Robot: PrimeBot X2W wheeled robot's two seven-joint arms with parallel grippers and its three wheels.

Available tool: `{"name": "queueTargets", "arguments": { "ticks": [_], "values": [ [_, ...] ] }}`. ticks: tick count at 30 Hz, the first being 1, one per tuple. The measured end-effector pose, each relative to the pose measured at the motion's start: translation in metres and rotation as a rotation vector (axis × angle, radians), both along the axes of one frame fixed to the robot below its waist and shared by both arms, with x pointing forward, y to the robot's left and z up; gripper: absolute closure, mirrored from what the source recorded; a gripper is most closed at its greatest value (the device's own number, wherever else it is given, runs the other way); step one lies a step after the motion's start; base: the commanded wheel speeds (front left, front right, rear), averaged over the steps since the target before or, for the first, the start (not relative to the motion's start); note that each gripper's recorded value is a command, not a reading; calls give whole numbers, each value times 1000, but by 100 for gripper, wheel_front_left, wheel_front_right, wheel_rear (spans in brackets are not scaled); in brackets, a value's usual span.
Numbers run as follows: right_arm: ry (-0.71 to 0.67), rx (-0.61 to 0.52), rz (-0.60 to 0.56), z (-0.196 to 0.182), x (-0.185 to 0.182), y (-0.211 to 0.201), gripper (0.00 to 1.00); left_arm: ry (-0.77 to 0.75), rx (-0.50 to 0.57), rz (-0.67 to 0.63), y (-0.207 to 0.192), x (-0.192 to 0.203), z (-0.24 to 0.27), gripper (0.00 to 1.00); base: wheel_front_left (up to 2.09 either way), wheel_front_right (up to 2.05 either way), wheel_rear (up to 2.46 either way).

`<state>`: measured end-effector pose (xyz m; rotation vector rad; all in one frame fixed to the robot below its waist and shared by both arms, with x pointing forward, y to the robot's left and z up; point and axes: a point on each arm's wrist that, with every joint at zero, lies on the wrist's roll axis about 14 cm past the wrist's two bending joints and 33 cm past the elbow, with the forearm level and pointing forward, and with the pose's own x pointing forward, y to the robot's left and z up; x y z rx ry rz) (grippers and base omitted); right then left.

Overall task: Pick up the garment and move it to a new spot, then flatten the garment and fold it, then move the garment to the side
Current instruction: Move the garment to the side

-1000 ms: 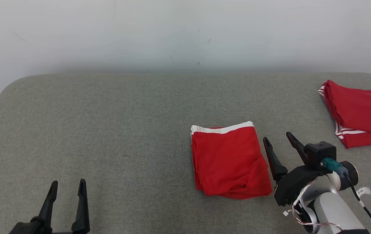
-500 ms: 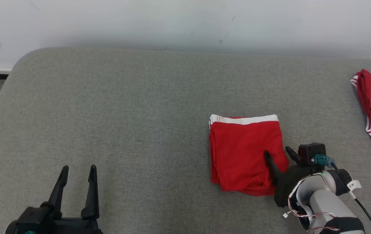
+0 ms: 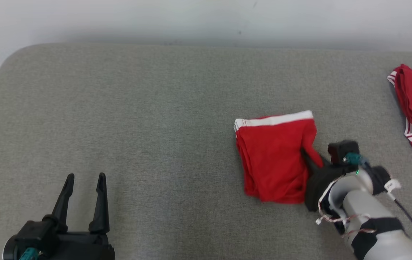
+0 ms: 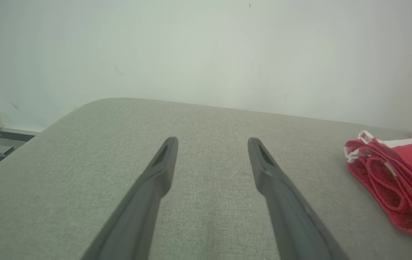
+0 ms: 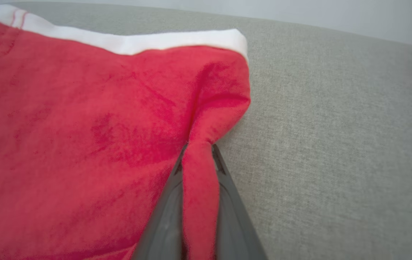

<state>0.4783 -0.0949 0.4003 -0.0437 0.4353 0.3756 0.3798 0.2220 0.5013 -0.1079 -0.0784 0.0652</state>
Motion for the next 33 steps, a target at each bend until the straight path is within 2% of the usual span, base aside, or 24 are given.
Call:
{"name": "queueTargets", "arguments": {
  "ticks": [9,19,26,33],
  "values": [
    [-144,-158,7,46,65,-56,100,-30,-1,-100,-32,45,2,0,0,0,0],
    [-188,-327,-84,72,113,-155,100,-23,27,-195,-54,96,-21,0,0,0,0],
    [-142,-457,-189,85,115,-234,100,3,22,-281,-81,118,-50,0,0,0,0],
    [-69,-558,-280,90,105,-292,100,10,11,-347,-102,131,-69,0,0,0,0]
  ]
}}
